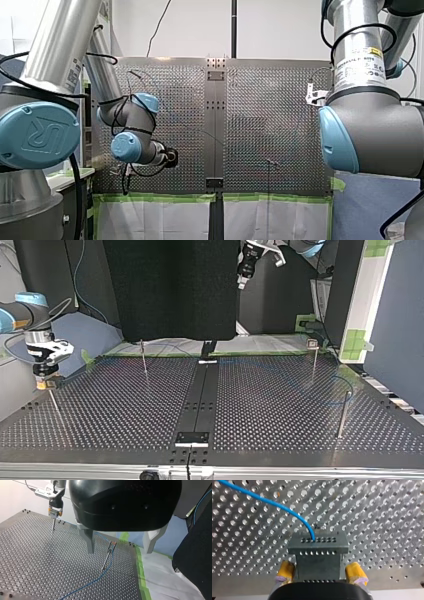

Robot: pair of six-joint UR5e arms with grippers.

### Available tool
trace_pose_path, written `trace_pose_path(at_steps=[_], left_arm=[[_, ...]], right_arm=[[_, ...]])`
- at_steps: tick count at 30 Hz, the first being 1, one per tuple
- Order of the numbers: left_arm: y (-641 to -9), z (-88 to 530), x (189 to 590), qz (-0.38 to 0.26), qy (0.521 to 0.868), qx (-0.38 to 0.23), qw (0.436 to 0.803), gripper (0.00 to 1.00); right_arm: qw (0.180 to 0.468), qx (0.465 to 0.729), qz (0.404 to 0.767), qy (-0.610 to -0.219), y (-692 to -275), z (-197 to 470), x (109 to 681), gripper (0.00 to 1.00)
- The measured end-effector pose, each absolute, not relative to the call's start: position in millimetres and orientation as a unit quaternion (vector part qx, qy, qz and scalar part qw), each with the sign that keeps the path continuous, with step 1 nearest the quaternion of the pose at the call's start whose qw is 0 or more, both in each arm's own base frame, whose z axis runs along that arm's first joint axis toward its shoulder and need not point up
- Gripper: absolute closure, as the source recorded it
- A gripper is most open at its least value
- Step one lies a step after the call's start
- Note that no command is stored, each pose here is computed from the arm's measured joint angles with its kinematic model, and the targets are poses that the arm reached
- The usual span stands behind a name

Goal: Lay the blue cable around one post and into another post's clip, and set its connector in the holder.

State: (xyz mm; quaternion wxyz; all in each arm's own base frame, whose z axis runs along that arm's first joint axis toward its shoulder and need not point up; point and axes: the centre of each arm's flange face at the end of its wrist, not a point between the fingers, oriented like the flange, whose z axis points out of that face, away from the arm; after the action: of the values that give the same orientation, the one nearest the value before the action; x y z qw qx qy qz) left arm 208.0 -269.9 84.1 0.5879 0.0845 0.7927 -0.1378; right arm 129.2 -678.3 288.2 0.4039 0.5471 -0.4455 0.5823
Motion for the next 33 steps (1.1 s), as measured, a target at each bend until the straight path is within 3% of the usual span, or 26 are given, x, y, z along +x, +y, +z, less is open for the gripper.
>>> trace_pose_path(at_steps=[16, 33], left_arm=[[-267.7, 84.1, 210.9, -0.133, 0.793, 0.082, 0.589, 0.05], [-266.9, 83.9, 211.3, -0.129, 0.793, 0.085, 0.589, 0.05]], right_arm=[[0.420, 0.533, 0.564, -0.469, -678.9, 286.7, 120.1, 0.01], [0.441, 0.514, 0.514, -0.527, -665.3, 277.3, 103.4, 0.01]])
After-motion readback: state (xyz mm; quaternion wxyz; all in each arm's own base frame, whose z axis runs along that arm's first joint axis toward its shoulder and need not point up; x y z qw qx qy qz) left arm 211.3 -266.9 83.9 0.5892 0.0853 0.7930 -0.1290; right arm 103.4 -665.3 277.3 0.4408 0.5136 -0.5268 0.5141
